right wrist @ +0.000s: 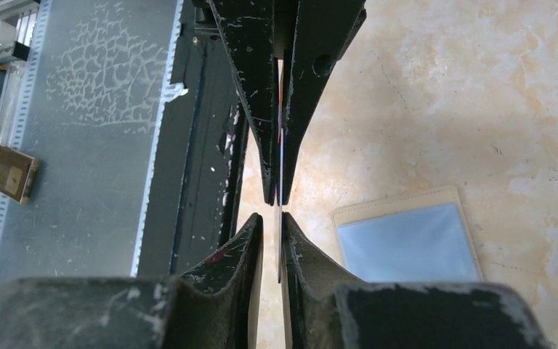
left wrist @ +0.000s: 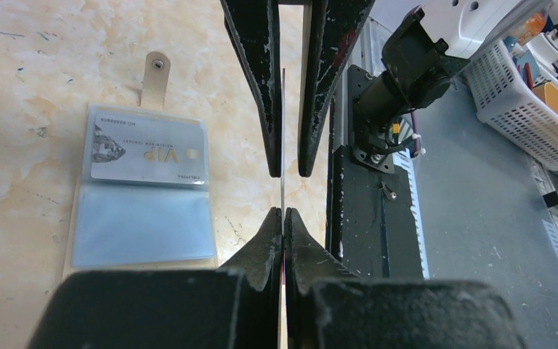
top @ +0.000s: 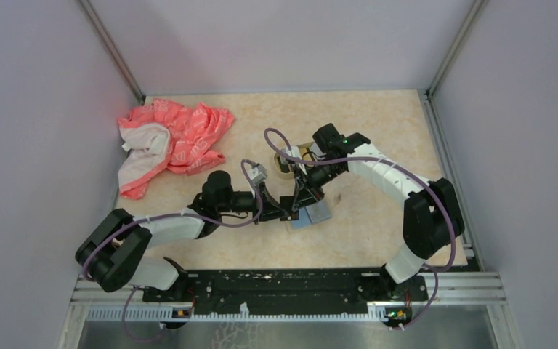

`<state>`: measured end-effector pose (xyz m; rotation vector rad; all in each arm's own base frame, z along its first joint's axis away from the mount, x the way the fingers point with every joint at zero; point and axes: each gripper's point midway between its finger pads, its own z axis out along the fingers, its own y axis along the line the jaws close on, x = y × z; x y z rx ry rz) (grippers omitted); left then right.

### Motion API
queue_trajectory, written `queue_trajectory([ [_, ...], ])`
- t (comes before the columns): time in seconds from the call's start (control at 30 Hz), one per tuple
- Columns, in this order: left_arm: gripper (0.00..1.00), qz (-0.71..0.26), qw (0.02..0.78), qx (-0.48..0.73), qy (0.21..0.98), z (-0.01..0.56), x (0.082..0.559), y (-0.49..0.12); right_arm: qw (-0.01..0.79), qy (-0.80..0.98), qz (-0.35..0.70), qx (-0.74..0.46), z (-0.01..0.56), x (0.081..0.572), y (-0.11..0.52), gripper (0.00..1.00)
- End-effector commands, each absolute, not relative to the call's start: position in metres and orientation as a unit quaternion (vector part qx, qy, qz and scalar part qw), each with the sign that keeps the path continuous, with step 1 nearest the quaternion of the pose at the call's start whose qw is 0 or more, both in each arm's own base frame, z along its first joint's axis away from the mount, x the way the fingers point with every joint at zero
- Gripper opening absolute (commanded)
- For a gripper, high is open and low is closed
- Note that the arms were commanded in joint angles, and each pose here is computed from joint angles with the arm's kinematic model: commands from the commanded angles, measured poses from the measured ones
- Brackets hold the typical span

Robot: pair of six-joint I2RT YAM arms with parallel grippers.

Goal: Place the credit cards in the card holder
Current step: Insert the credit card into the card slot.

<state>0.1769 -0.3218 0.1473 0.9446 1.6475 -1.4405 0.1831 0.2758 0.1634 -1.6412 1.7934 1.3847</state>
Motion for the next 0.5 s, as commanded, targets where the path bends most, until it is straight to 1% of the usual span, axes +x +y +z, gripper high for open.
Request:
queue_trajectory([
  [0.0, 0.0, -0.557, 0.383, 0.391, 0.625, 0.1595, 0.1779, -0.3233, 0.195, 0.611, 0.489, -0.592, 0.1866, 0.1866, 0.2849, 0.15],
  [0.13, 0.0, -0.554, 0.378, 0.395, 0.628, 0.1571, 0.1769, -0.3224, 0.194, 0.606, 0.493, -0.593, 0.193, 0.1846, 0.2845, 0.17],
  [0.33, 0.0, -0.554, 0.375, 0.397, 0.629, 0.1552, 0.1761, -0.3223, 0.193, 0.607, 0.493, -0.592, 0.1939, 0.1848, 0.2835, 0.16],
  [0.4, 0.0, -0.553, 0.375, 0.397, 0.629, 0.1549, 0.1762, -0.3222, 0.193, 0.607, 0.494, -0.591, 0.1949, 0.1848, 0.2828, 0.14],
  [0.43, 0.0, -0.553, 0.374, 0.397, 0.63, 0.1546, 0.1763, -0.3222, 0.193, 0.607, 0.495, -0.591, 0.1951, 0.1847, 0.2827, 0.12],
  [0.47, 0.0, -0.553, 0.375, 0.397, 0.629, 0.1552, 0.1764, -0.3223, 0.193, 0.608, 0.495, -0.591, 0.1947, 0.1847, 0.2826, 0.05],
])
